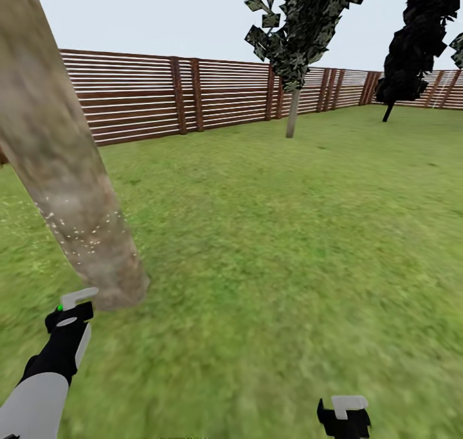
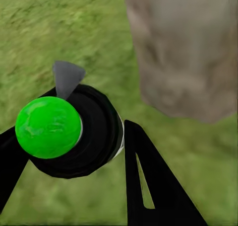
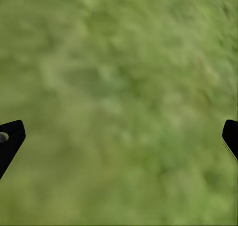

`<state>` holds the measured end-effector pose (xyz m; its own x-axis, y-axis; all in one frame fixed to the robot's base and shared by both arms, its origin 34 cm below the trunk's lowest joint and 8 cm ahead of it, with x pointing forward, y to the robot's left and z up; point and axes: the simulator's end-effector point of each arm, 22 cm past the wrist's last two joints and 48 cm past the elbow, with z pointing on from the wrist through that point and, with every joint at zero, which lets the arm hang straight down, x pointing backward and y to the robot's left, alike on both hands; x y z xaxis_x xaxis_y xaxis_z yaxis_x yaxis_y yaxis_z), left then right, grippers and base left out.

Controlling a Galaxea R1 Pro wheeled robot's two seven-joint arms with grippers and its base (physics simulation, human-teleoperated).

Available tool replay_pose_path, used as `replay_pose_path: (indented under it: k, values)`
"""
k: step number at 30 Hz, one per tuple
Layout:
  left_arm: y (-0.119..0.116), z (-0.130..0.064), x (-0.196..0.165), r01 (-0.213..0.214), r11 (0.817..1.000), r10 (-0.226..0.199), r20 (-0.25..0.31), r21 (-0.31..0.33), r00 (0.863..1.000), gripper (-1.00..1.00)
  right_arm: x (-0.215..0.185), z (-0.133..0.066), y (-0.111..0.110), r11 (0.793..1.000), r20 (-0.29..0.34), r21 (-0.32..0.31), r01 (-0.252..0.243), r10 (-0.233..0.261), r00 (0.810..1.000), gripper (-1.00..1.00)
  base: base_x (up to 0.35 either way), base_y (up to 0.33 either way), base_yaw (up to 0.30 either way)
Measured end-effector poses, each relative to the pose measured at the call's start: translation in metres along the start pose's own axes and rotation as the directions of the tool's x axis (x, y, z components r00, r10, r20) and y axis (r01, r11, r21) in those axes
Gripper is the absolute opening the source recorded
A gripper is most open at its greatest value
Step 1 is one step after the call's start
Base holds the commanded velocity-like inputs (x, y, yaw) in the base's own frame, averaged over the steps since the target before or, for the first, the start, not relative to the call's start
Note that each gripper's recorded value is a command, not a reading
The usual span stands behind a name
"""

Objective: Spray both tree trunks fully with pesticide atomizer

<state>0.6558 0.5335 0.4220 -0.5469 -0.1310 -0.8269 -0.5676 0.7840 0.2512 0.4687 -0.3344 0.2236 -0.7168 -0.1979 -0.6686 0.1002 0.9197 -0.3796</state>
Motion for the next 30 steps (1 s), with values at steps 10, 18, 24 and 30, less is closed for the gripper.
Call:
replay_pose_path:
  k: [10,18,24,30]
  values:
    - [-0.0071,-0.0022,0.0010,0.005,1.000,-0.005,-0.001,0.009,1.000,-1.00,0.0001,-0.0001,0.0001,1.000,0.000,0.000,0.000,0.000,1.000,1.00,0.000,-0.275,0.074]
    - [-0.0078,-0.0022,0.0029,0.006,1.000,-0.006,-0.005,0.011,1.000,-1.00,0.0001,-0.0003,0.0009,1.000,-0.001,-0.001,0.000,0.000,1.000,1.00,0.000,-0.275,0.000]
    - [-0.0088,-0.0024,0.0033,0.006,1.000,-0.006,-0.006,0.013,1.000,-1.00,-0.0001,-0.0003,0.0010,1.000,0.000,-0.001,-0.001,0.001,1.000,1.00,0.000,-0.275,0.077]
    - [-0.0086,-0.0026,0.0030,0.007,1.000,-0.007,-0.005,0.012,1.000,-1.00,-0.0002,-0.0004,0.0010,1.000,0.000,-0.001,-0.001,0.001,1.000,1.00,0.111,-0.225,0.234]
